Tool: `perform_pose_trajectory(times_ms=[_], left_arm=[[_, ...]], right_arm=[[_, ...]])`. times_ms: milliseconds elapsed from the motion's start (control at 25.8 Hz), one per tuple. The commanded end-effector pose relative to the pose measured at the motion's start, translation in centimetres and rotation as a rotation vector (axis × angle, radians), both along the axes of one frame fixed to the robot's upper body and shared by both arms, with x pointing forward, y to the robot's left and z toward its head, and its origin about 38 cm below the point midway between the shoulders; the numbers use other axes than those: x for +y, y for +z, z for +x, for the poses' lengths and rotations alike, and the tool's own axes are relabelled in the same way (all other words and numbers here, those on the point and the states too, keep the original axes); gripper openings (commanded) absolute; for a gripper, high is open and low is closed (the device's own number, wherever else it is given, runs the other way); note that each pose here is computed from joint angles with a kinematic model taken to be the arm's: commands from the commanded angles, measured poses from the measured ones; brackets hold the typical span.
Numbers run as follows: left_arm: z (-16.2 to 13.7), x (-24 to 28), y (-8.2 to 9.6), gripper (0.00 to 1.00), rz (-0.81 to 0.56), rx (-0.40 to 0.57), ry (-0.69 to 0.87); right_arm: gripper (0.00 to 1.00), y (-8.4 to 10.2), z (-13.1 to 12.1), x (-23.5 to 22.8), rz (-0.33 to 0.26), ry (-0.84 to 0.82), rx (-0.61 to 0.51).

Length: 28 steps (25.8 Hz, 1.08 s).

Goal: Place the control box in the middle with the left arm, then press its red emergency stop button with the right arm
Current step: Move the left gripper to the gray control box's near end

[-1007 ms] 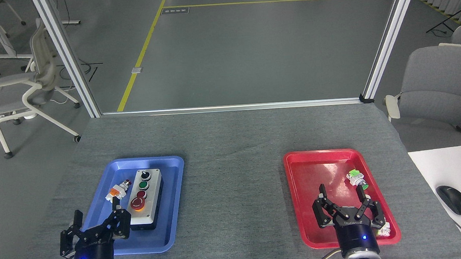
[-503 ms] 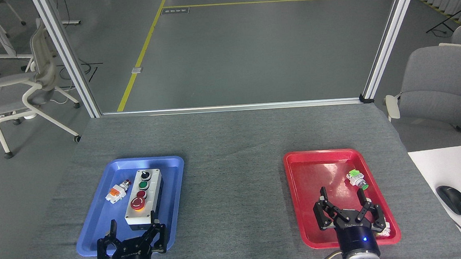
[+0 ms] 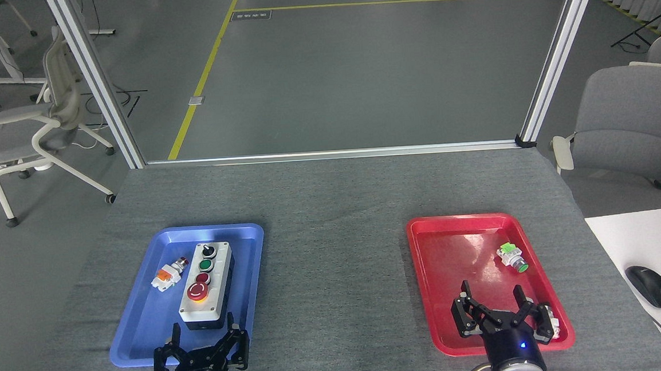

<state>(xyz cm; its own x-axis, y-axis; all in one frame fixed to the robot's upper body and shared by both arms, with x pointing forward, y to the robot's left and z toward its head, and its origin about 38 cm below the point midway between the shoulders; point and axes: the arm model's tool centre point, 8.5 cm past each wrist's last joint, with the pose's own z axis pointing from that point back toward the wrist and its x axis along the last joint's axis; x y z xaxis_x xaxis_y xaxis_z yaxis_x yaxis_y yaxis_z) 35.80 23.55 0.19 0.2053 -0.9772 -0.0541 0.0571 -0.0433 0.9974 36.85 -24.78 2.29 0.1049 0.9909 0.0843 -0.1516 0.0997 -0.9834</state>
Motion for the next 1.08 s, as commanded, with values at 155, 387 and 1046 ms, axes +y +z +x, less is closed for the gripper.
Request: perform_pose_trajectory(times_ms=[155, 387, 1046], left_arm=[[1.8, 0.8, -0.7, 1.00, 0.026, 0.030, -0.003], [3.3, 1.1, -0.6, 1.00, 0.032, 0.036, -0.002], [5.9, 1.2, -2.5, 1.00, 0.031, 0.122, -0.001]], right_arm=[[0.98, 1.1, 0.2, 1.5, 0.011, 0.140, -0.112], [0.99, 1.5, 0.1, 1.5, 0.008, 0.136, -0.149], [0.98, 1.5, 0.2, 1.6, 0.004, 0.132, -0.151]])
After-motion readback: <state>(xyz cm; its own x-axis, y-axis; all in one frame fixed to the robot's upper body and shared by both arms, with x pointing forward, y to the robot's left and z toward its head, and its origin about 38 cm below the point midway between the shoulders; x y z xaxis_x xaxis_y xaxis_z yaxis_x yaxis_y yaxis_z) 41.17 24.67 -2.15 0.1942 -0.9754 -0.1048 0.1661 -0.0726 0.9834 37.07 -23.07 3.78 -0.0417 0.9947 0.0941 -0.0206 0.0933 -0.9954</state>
